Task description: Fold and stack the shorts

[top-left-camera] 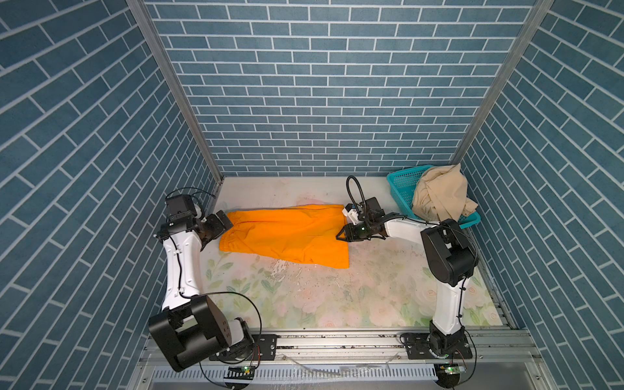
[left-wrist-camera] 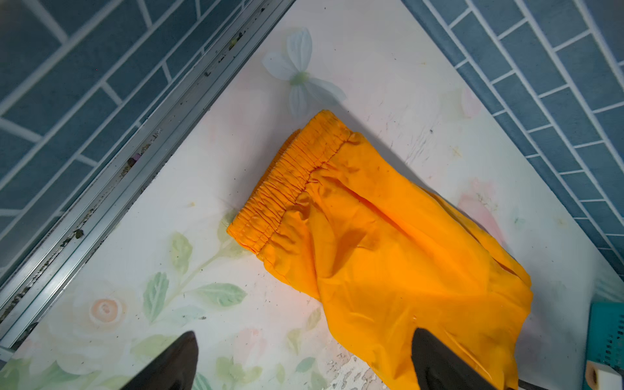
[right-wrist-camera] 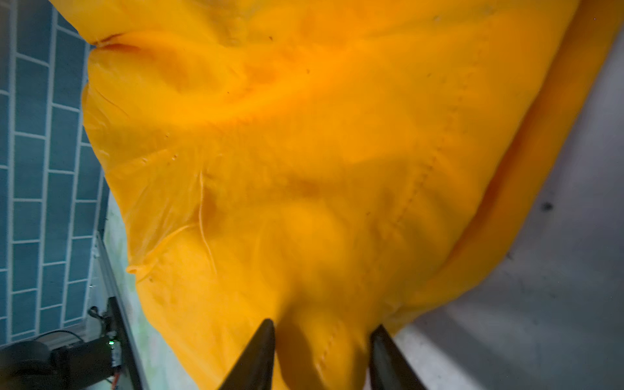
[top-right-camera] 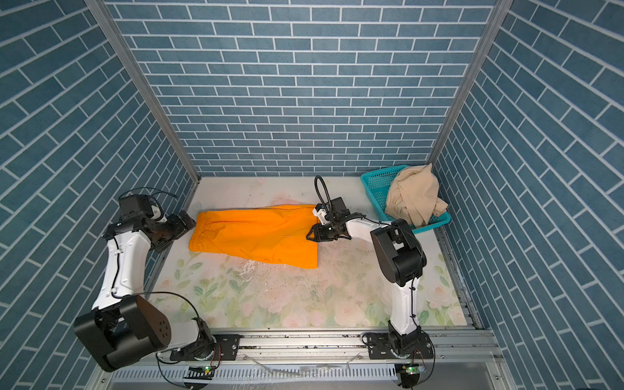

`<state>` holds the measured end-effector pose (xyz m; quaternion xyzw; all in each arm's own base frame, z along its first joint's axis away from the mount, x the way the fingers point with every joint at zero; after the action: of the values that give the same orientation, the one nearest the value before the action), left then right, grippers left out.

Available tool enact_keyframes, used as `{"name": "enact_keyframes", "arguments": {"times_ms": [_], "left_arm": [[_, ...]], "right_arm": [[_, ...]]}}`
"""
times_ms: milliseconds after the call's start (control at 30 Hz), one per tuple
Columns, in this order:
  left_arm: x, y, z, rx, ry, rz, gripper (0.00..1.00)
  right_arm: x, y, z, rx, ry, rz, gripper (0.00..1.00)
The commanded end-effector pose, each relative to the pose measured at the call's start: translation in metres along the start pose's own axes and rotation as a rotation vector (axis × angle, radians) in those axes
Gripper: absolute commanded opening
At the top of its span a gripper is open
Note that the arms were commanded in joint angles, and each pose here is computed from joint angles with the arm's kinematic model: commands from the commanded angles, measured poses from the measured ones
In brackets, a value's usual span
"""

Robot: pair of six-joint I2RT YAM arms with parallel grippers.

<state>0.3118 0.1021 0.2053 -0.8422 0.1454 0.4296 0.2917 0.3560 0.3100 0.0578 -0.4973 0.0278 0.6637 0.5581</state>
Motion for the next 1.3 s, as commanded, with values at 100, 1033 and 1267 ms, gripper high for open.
{"name": "enact_keyframes", "arguments": {"times_ms": [100,1033,1267], "left_arm": [[0.004,0.015,0.000,0.002,0.042,0.051,1.00],[0.130,0.055,-0.111,0.229,0.401,0.210,1.00],[0.158,0.066,-0.119,0.229,0.411,0.279,1.00]], "right_arm": [[-0.015,0.005,-0.017,0.105,0.051,-0.002,0.00],[-0.166,0.025,-0.119,0.229,0.481,-0.052,0.55],[-0.145,-0.010,-0.140,0.175,0.423,-0.110,0.57]]}}
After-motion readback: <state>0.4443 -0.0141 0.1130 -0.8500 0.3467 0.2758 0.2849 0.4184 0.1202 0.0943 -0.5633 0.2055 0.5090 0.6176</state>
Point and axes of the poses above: each gripper's point midway between its finger pads, its own x axis out along the fingers, its own z axis along the line the jaws close on, y = z × x, the point moved 1 cm from there along -x, back along the fingers, and after that the axes turned 13 degrees about -x, right-handed, at the moved point
